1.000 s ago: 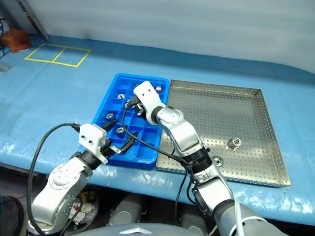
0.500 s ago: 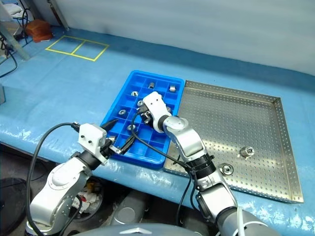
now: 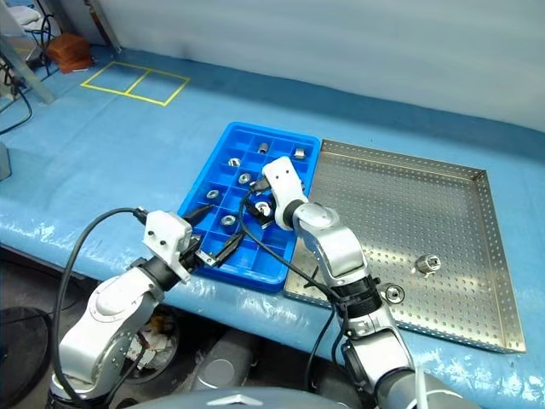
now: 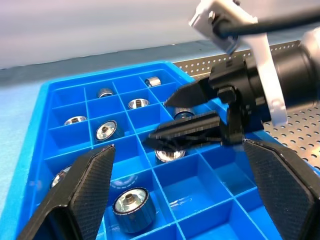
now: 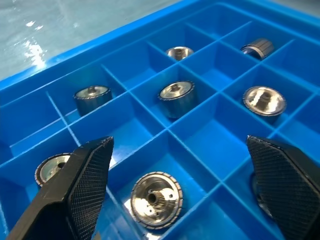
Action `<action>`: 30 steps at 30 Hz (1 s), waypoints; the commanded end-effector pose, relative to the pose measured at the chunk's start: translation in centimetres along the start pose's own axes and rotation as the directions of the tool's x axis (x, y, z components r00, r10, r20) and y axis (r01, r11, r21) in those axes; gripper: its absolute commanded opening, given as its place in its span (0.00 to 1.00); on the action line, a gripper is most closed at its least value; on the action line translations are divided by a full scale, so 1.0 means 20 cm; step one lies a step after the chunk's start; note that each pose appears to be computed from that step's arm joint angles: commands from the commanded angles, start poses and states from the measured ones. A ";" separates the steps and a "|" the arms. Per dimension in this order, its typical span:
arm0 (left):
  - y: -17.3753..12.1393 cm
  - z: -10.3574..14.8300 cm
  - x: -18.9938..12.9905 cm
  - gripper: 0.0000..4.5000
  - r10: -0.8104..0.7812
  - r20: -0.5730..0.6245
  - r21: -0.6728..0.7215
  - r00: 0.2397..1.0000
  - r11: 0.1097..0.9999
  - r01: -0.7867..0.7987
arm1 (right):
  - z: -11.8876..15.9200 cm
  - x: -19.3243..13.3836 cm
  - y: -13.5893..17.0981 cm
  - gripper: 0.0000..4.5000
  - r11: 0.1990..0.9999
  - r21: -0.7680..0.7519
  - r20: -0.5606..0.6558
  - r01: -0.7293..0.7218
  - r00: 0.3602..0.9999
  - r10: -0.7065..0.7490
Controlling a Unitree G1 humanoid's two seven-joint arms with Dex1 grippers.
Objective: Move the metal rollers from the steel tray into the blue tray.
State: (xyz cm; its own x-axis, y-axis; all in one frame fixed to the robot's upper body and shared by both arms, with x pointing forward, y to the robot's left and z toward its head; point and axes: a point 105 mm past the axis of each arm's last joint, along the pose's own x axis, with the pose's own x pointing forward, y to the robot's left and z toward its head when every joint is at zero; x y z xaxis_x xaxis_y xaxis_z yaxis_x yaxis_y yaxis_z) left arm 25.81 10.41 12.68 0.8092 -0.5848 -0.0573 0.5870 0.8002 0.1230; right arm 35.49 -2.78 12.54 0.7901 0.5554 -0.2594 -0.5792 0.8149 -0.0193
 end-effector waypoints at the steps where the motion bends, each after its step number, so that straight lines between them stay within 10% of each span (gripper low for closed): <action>1: -0.04 0.05 0.03 1.00 -0.058 0.046 0.019 0.997 0.998 0.057 | 0.07 -0.09 -0.11 0.99 0.990 0.015 0.072 0.137 0.988 -0.138; 11: -0.10 0.07 0.10 1.00 -0.164 0.059 0.016 0.985 0.986 0.164 | -0.07 -0.37 -0.51 0.99 0.719 0.186 0.042 0.669 0.726 -0.687; 22: -0.16 0.09 0.16 1.00 -0.258 0.068 0.042 0.964 0.966 0.256 | -0.26 -0.54 -0.65 0.99 0.391 0.253 -0.131 0.885 0.432 -0.892; 30: -0.20 0.10 0.17 1.00 -0.305 0.070 0.049 0.950 0.952 0.302 | -0.32 -0.48 -0.62 0.99 0.357 0.414 -0.263 0.837 0.486 -0.833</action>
State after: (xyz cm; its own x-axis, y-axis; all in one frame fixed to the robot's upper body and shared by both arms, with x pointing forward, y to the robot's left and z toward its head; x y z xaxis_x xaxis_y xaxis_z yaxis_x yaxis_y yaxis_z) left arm 26.51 5.63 12.92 0.6136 -0.7872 -0.0616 0.7868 0.6030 0.1313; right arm 33.46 -21.41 9.08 0.7947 -0.5101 -0.3290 0.5612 0.8240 0.0781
